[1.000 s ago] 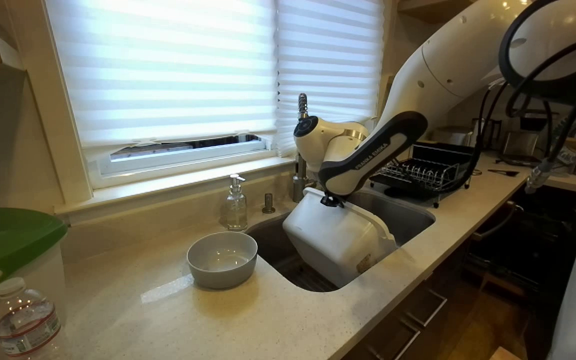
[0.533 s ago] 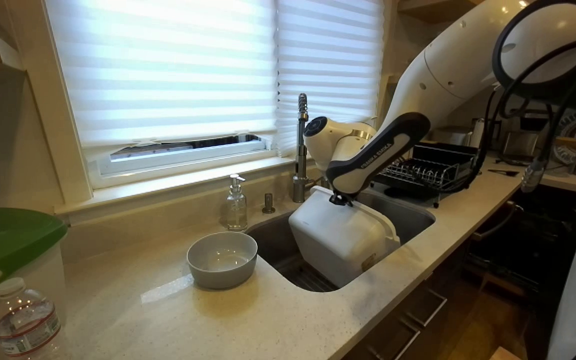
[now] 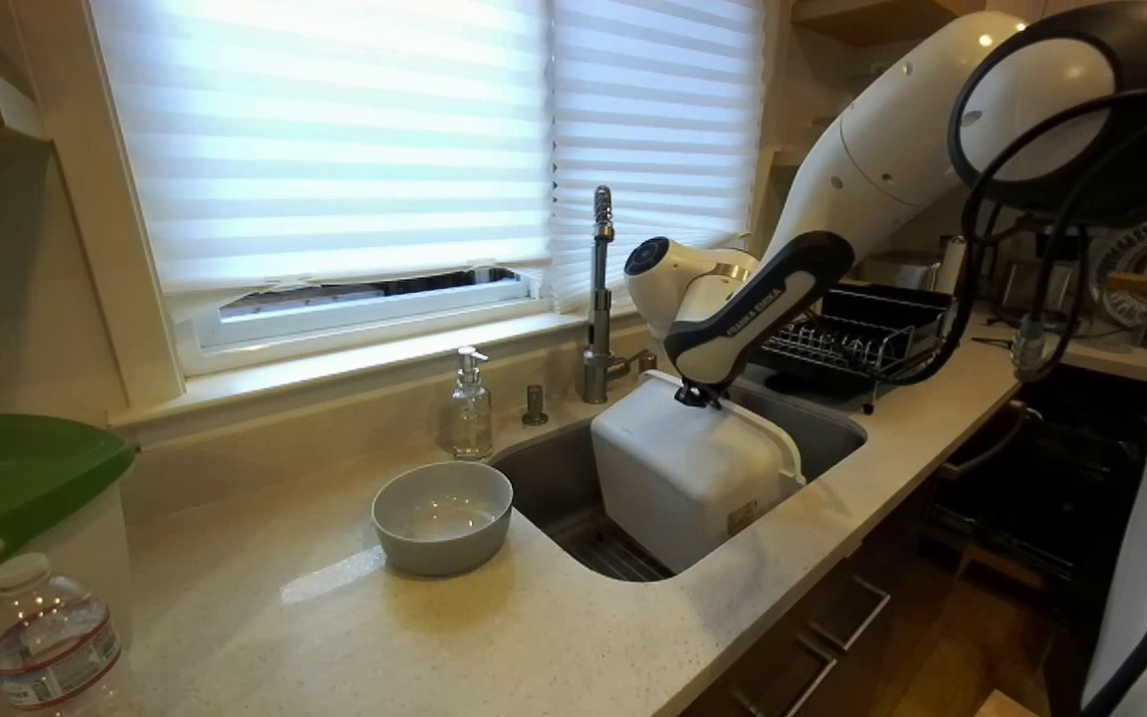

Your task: Push the white dish a little to the right in the sink, pick up the white dish and pour out some water, push the white dish to the left side of the sink

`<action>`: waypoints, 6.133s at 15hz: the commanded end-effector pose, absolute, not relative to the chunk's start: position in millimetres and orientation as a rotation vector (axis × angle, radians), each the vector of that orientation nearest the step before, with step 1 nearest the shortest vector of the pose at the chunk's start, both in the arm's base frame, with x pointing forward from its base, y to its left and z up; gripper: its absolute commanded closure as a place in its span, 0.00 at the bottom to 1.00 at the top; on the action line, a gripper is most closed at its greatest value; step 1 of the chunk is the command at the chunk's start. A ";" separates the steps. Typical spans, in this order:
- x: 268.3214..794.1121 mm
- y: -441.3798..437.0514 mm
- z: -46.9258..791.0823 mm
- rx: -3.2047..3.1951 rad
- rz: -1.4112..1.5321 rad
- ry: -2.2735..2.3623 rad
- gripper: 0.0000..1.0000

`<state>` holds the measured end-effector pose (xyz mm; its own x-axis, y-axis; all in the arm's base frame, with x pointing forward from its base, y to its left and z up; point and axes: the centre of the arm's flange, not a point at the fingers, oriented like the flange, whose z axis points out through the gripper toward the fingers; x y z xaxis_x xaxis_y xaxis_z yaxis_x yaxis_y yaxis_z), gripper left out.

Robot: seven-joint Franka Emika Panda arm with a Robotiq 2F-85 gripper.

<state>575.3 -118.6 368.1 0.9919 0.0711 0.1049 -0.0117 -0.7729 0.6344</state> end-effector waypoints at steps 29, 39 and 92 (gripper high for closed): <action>600.7 -188.7 317.9 2.740 0.106 0.076 0.94; 588.6 -122.8 344.1 2.674 0.151 0.235 0.94; 579.1 18.6 263.1 2.923 0.007 0.225 1.00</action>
<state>579.3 13.4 281.3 0.9881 0.1527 -0.0157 0.1523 -0.9621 0.2263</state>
